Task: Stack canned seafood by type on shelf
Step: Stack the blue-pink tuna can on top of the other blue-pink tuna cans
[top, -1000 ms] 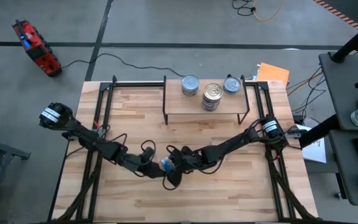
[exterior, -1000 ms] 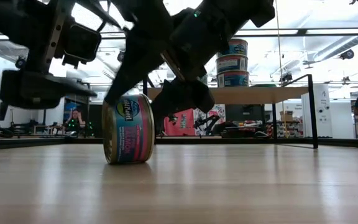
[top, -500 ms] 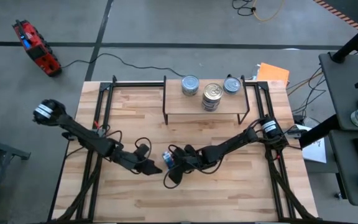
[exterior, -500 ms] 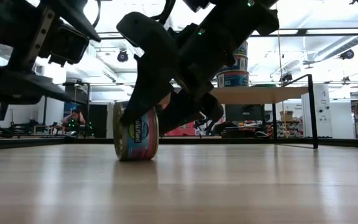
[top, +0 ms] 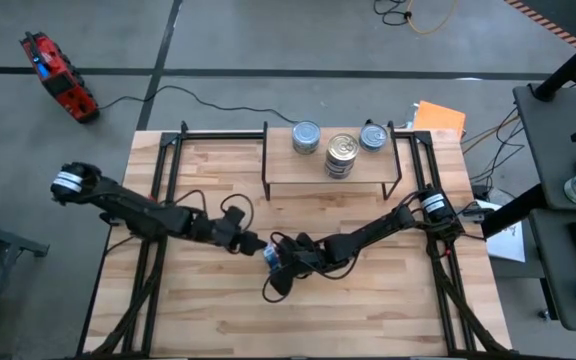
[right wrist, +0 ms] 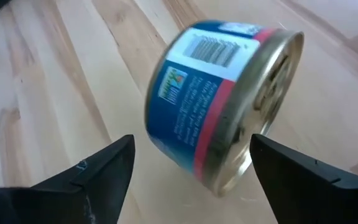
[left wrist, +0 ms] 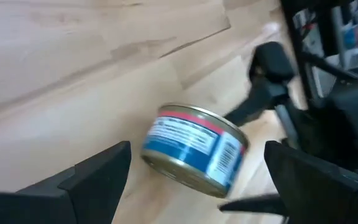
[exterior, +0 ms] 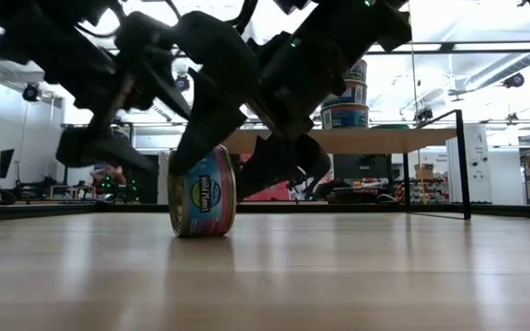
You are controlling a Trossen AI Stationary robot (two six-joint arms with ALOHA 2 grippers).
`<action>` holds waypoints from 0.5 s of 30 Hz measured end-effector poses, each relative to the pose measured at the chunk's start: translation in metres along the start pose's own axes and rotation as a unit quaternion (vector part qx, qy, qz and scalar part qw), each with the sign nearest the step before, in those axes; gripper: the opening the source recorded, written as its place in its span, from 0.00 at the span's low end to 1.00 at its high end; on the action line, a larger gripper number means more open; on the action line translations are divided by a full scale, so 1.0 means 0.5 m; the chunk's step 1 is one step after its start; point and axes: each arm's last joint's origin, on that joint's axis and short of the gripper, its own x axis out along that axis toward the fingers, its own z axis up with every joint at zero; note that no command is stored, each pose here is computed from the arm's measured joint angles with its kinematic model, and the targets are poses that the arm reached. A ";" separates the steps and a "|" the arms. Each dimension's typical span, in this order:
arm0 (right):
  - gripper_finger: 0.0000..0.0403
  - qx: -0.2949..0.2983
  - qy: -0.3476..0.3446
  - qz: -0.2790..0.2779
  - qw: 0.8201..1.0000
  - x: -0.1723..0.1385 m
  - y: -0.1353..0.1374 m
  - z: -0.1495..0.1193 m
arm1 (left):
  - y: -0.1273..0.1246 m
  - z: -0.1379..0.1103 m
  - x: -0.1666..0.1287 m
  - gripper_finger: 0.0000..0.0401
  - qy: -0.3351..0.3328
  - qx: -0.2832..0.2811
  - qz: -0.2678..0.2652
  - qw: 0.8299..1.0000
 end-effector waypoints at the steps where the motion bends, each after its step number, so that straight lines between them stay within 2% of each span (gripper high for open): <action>1: 0.77 0.001 -0.001 0.001 1.000 -0.001 0.002 0.002 | 0.004 0.007 0.005 0.88 0.004 0.002 0.005 1.000; 6: 0.78 0.005 -0.012 0.004 1.000 -0.002 0.004 0.018 | 0.016 0.014 0.024 0.88 0.029 0.005 0.018 0.999; 15: 0.72 -0.004 -0.031 -0.019 0.999 0.001 -0.007 0.029 | 0.013 0.007 0.029 0.87 0.072 -0.013 0.002 0.997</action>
